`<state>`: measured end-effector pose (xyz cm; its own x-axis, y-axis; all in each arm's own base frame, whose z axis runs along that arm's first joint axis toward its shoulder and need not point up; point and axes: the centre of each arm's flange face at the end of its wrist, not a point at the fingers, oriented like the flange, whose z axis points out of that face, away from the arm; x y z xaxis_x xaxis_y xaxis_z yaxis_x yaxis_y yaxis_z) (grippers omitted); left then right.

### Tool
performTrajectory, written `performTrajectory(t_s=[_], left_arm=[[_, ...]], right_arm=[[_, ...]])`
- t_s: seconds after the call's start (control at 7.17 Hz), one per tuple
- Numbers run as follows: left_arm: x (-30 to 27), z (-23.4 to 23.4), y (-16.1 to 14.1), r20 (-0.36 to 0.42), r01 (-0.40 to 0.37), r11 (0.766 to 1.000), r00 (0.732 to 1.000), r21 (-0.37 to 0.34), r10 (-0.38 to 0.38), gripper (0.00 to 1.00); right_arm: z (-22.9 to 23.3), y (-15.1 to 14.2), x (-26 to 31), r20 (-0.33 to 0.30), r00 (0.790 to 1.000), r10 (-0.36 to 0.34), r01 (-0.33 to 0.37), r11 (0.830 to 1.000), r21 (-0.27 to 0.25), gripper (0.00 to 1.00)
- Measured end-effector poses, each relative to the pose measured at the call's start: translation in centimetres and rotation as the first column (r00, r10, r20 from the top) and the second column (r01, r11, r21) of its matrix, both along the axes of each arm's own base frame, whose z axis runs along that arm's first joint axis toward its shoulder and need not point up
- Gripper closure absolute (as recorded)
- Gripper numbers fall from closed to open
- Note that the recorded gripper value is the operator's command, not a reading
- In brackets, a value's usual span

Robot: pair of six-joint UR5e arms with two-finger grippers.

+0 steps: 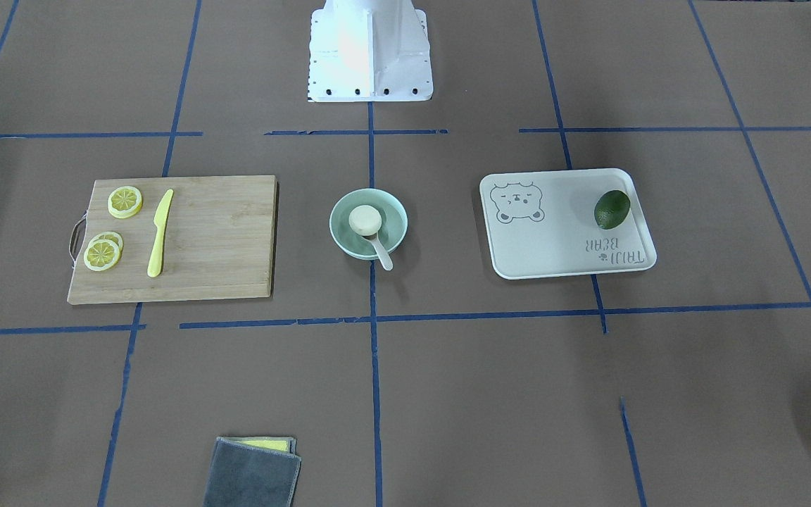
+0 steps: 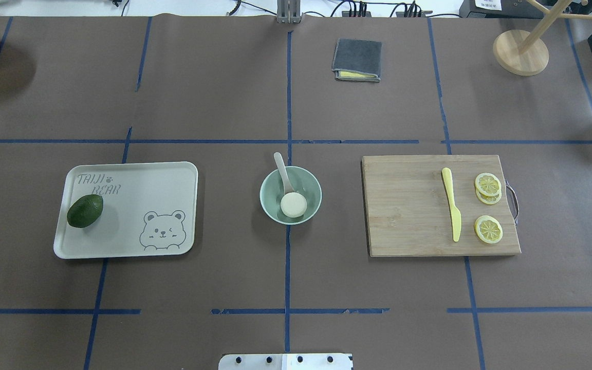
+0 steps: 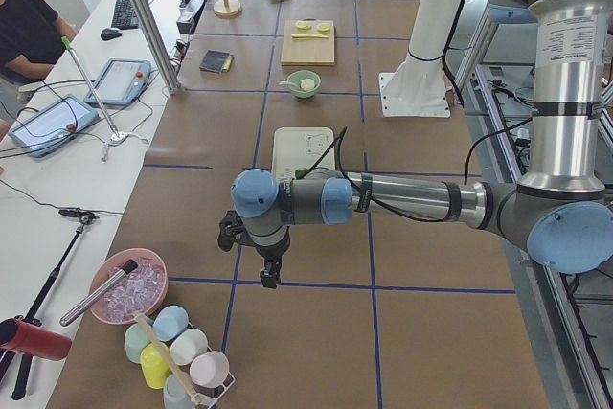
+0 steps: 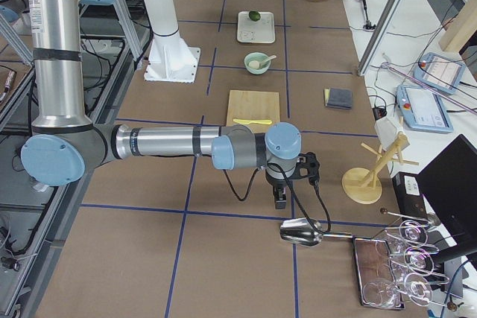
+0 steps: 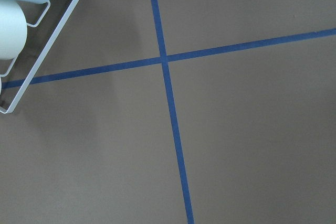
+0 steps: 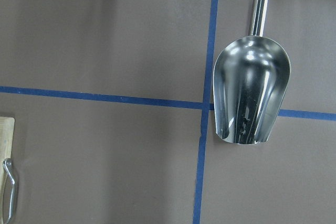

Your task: Put spoon and bun in bowl

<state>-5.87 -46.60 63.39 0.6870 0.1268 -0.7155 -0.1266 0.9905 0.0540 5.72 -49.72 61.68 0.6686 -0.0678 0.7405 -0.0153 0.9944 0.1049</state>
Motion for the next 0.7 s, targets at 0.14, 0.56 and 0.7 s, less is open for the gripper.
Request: performTrajectory(t_s=[0.14,0.56,0.7], left_arm=[[0.0,0.0,0.0,0.000,0.000,1.000,1.000,-0.001,0.000,0.00],[0.1,-0.9,-1.0,0.000,0.005,1.000,1.000,0.012,-0.005,0.00],[0.1,-1.1,-1.2,0.000,0.006,1.000,1.000,0.015,-0.006,0.00]], right_arm=[[0.2,0.3,0.2,0.013,1.000,0.006,-0.006,1.000,-0.008,0.00],[0.5,0.8,0.9,0.025,0.999,0.021,-0.021,1.000,-0.017,0.00],[0.5,0.8,1.0,0.026,0.999,0.022,-0.022,1.000,-0.017,0.00]])
